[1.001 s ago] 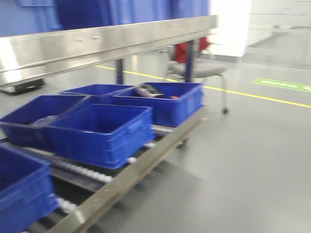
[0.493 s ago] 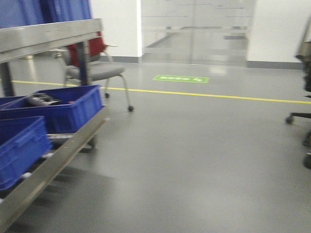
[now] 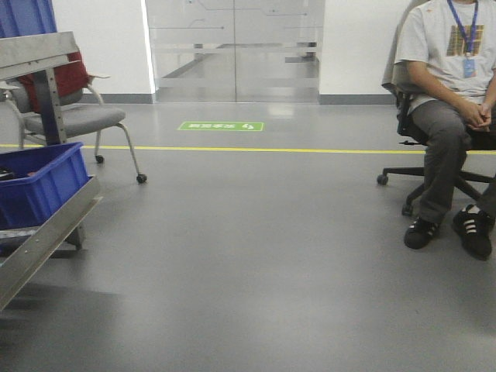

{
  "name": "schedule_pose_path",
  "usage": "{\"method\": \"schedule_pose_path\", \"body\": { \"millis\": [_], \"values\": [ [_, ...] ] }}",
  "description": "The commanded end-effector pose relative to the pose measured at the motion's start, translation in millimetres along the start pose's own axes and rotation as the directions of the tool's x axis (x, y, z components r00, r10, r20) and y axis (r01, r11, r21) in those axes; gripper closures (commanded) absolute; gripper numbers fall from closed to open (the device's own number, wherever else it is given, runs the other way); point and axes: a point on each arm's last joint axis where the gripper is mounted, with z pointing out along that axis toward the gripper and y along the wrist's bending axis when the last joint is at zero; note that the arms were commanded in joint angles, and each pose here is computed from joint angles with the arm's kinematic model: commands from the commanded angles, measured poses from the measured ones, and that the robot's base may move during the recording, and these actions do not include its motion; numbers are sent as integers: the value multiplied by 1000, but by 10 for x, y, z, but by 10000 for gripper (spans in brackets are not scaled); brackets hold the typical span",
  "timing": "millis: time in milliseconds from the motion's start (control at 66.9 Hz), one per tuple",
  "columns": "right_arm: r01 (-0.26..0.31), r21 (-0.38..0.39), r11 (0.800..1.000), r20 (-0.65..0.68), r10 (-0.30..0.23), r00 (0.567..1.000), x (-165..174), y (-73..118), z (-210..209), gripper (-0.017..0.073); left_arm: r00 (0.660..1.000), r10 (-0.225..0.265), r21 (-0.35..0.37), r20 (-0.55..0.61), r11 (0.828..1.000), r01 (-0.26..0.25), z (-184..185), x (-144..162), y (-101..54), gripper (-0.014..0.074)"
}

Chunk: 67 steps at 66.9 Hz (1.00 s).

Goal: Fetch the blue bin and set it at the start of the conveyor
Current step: 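Hold the teal bin with both grippers while driving to the conveyor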

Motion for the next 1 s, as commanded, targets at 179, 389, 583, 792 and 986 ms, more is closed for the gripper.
{"method": "schedule_pose_path", "body": {
  "millis": [179,389,583,792,986],
  "values": [
    [48,42,998,70,-51,996,-68,-48,-109,712,998,42,-50,42,998,-40,-69,-44,58,704],
    [48,42,998,70,-51,996,-68,-48,-109,712,998,42,-50,42,998,-40,-69,-44,58,704],
    [48,42,998,70,-51,996,-68,-48,-109,712,998,42,-50,42,998,-40,-69,-44,58,704],
    [48,42,998,70,-51,996,-68,-48,-109,712,998,42,-50,42,998,-40,-69,-44,58,704],
    [48,42,998,70,-51,996,-68,-48,-109,712,998,43,-50,44,998,-40,-69,-45,58,704]
  ]
}}
